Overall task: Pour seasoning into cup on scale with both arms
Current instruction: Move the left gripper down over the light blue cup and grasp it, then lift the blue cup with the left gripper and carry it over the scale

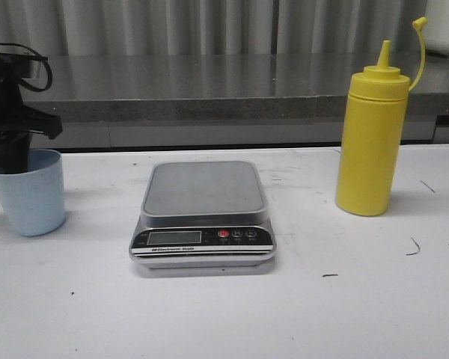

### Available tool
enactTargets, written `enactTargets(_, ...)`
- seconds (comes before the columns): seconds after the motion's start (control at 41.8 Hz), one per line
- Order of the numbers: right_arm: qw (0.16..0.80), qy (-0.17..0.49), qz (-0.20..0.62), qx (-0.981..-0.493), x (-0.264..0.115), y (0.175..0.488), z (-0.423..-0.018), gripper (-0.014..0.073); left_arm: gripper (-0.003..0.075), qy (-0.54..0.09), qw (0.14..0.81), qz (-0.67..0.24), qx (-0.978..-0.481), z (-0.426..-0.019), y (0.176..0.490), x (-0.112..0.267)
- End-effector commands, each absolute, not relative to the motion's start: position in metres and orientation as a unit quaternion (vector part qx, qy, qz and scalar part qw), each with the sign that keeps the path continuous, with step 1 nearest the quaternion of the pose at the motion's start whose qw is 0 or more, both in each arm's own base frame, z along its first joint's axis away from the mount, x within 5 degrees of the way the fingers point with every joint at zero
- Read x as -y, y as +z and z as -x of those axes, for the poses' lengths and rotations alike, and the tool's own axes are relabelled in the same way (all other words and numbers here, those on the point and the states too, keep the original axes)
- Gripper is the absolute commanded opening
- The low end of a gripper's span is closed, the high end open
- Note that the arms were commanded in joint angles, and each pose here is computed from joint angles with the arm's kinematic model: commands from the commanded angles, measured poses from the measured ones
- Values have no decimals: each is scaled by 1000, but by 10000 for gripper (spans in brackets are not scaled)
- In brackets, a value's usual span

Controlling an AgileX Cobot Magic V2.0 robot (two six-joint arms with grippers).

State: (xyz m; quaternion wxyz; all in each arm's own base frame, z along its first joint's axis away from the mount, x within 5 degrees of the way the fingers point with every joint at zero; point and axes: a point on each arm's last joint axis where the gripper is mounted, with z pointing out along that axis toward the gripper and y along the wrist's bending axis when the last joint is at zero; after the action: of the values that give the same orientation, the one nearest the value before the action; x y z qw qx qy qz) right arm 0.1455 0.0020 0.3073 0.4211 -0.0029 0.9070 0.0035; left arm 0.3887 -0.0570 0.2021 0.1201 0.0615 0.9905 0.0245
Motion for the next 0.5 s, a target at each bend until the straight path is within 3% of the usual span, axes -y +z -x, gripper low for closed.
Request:
enactTargets(0.0, 459, -6, 10, -888, -1, 320, -150, 528, 66, 22, 159, -57, -985, -388, 231, 56)
enactTargets(0.12, 459, -6, 10, -888, -1, 320, -150, 528, -16, 22, 156, -57, -986, -387, 231, 56)
enactTargets(0.287, 459, -6, 10, -888, -1, 320, -150, 528, -20, 22, 155, -56, -986, -385, 238, 55)
enactTargets(0.478, 459, -6, 10, -888, -1, 320, -150, 528, -20, 3, 169, -49, -984, -384, 277, 62)
